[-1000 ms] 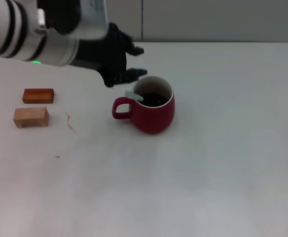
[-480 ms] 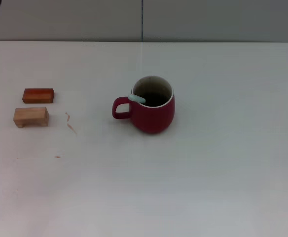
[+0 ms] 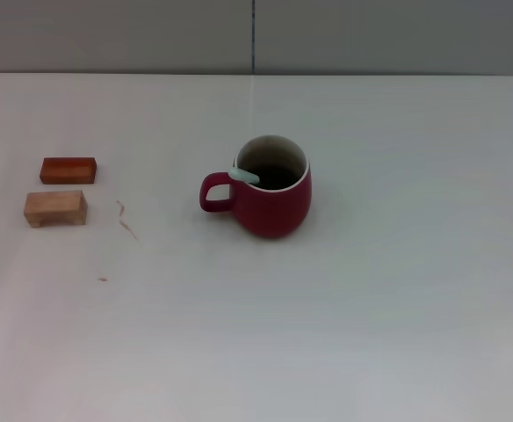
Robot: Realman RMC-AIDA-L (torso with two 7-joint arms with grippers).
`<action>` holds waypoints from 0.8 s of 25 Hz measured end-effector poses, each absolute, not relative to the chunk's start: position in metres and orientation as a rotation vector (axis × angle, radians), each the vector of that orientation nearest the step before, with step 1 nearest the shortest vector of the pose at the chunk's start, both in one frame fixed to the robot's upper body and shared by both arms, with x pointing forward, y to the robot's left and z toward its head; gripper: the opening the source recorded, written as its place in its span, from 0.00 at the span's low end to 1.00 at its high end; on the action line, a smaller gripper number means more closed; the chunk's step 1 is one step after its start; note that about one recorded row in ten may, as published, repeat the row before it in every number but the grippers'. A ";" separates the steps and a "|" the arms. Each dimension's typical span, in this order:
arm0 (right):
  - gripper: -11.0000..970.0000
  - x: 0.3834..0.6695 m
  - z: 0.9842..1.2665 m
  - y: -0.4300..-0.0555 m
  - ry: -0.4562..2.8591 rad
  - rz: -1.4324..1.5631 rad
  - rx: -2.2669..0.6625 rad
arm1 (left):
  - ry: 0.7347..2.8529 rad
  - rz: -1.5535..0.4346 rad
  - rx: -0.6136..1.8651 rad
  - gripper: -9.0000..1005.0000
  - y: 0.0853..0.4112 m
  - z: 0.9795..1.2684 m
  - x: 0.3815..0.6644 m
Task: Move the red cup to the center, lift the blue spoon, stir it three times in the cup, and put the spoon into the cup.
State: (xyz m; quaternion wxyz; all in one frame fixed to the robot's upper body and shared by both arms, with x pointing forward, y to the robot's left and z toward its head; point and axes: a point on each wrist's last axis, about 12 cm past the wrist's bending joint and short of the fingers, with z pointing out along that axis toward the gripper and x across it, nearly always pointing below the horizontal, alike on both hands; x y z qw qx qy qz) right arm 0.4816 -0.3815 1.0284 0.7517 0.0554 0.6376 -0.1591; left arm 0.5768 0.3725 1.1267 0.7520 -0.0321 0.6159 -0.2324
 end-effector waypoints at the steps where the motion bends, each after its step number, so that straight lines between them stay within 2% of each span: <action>1: 0.57 0.481 1.029 -0.382 1.387 -0.353 0.119 | 1.345 -0.456 -0.094 0.40 0.376 1.118 0.572; 3: 0.57 0.479 1.030 -0.385 1.377 -0.365 0.116 | 1.343 -0.308 -0.143 0.40 0.384 1.097 0.559; 7: 0.57 0.478 1.034 -0.390 1.355 -0.388 0.111 | 1.348 -0.156 -0.162 0.40 0.387 1.079 0.548; 9: 0.57 0.477 1.037 -0.394 1.343 -0.399 0.116 | 1.352 0.009 -0.127 0.40 0.383 1.067 0.539; 10: 0.57 0.477 1.038 -0.396 1.336 -0.406 0.122 | 1.352 0.009 -0.127 0.40 0.383 1.067 0.539; 14: 0.57 0.477 1.043 -0.404 1.308 -0.435 0.151 | 1.381 0.215 -0.061 0.40 0.370 1.051 0.532; 20: 0.57 0.480 1.049 -0.414 1.284 -0.469 0.194 | 1.417 0.244 -0.074 0.40 0.364 1.042 0.529</action>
